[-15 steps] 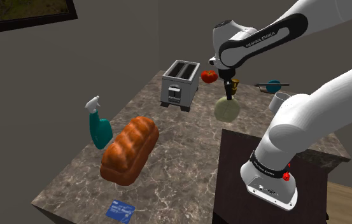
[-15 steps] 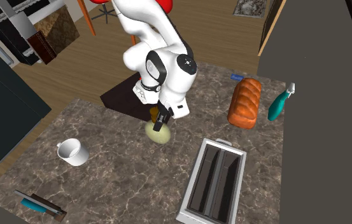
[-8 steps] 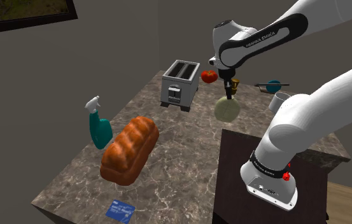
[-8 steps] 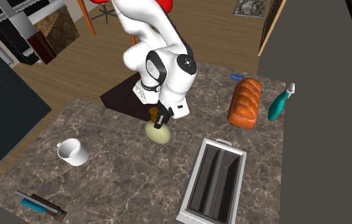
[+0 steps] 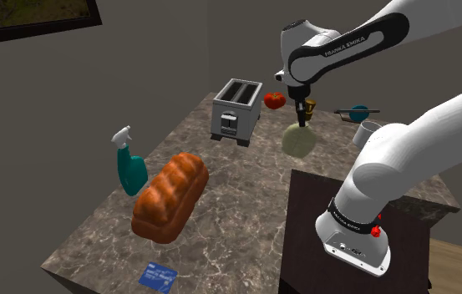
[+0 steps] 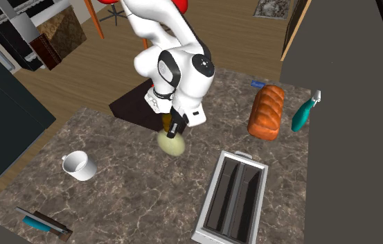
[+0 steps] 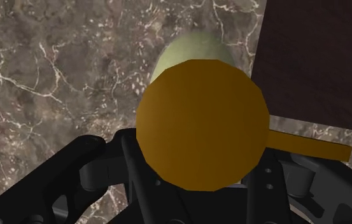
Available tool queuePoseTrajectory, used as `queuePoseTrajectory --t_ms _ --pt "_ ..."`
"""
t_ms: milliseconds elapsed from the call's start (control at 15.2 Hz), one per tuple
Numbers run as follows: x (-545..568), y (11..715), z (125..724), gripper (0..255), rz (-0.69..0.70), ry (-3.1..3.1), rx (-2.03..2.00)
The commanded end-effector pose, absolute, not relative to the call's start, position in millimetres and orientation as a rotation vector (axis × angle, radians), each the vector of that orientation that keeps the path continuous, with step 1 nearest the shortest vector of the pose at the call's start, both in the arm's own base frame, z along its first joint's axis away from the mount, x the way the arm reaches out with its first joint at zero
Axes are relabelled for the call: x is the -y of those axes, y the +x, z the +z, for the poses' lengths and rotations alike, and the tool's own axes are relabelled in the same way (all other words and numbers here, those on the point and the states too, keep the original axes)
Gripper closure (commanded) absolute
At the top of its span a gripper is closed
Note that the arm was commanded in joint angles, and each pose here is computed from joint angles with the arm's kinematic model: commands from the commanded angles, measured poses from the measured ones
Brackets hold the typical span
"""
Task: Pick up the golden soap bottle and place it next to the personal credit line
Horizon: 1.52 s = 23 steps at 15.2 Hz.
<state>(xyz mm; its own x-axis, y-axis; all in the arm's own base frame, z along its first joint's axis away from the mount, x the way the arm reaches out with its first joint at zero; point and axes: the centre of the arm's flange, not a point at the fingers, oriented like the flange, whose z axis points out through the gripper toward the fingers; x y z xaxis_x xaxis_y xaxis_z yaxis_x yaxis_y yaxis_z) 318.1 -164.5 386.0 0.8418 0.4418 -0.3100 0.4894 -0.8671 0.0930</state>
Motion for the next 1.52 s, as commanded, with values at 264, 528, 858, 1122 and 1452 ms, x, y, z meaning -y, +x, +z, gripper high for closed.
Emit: queuePoseTrajectory --t_ms 264,528,858,1122,1452 --pt "163 318 417 255 -0.42 2.852 -0.726" --pt "163 318 438 255 -0.42 2.852 -0.726" --pt "163 318 465 255 -0.42 2.852 -0.726" --pt "163 318 486 255 -0.42 2.852 -0.726" --pt "163 318 512 255 -0.42 2.852 -0.726"
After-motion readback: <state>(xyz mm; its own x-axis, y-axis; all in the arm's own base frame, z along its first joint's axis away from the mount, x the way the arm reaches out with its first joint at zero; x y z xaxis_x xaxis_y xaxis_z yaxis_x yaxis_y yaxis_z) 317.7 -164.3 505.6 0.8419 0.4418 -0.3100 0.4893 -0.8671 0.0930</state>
